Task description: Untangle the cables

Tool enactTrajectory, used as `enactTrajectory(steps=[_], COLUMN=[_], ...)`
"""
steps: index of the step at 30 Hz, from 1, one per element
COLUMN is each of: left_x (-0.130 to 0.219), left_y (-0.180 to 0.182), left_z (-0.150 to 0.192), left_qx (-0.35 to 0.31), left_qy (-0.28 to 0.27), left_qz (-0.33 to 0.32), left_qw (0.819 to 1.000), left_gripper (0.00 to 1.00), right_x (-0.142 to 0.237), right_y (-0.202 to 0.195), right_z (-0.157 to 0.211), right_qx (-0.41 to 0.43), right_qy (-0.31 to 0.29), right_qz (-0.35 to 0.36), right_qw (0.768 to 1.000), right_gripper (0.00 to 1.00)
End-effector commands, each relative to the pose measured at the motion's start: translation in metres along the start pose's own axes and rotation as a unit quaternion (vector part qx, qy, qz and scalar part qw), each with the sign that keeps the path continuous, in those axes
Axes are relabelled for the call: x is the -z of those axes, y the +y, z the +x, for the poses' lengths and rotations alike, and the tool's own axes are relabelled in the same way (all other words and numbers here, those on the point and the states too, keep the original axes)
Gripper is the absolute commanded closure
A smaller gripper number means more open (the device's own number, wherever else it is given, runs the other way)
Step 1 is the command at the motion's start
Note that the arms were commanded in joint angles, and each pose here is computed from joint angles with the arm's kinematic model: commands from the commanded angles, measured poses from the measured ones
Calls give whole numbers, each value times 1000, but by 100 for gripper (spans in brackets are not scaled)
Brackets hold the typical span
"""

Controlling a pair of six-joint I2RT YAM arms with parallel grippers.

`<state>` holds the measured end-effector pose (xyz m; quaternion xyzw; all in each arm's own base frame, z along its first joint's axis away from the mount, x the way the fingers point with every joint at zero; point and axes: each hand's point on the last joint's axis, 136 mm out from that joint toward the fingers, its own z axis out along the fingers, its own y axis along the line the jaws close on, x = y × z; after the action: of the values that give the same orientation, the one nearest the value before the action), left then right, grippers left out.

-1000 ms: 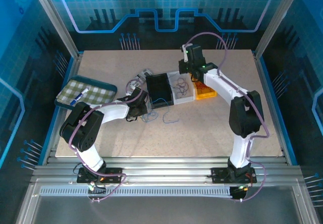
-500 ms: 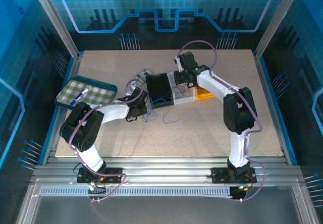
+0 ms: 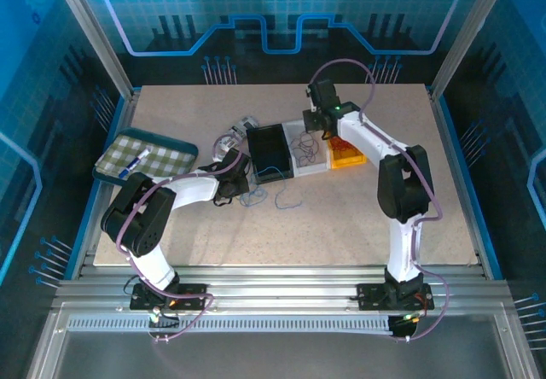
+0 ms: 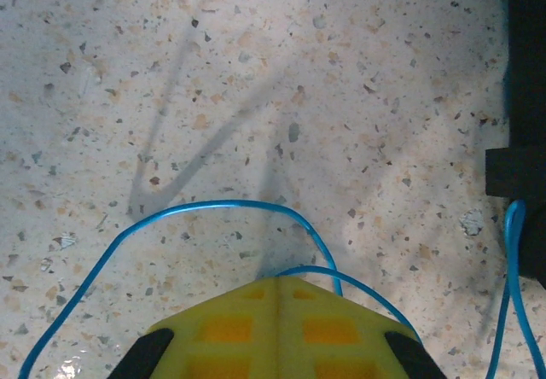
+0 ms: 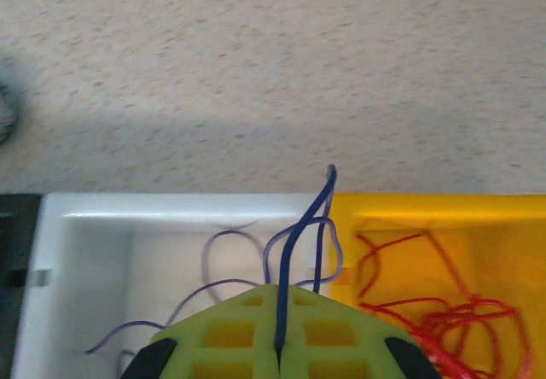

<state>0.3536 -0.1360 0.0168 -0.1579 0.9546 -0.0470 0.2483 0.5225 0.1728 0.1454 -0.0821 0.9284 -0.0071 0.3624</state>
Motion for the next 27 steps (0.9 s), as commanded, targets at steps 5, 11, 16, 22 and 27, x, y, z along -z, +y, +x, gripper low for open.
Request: enactTrajectory(steps=[5,11,16,22,27], left_x=[-1,-3,-3,-7,-7], left_y=[0,-3,-3,-4,-4], left_z=[1,1,0,3,3], left_qx=[-6,-9,-10,-15,-15], left_qy=[4,7,6,14,13], left_qz=[-8,-6,-7,-7,-7], left_qw=[1000,1000,1000,1000,1000], left_gripper=[100,100,100,100,100], right_x=[25,19,17,12,4], right_y=[-46,-41,-16,20,44], right_z=[-20,-19,-18,-1,22], right_qx=[-24,23,82,146,149], right_qy=[-46,-33,-30,-10,21], right_qz=[108,158,150,129,84], right_qw=[993,987,985,981,985], right_gripper=[100,100,100,100,100])
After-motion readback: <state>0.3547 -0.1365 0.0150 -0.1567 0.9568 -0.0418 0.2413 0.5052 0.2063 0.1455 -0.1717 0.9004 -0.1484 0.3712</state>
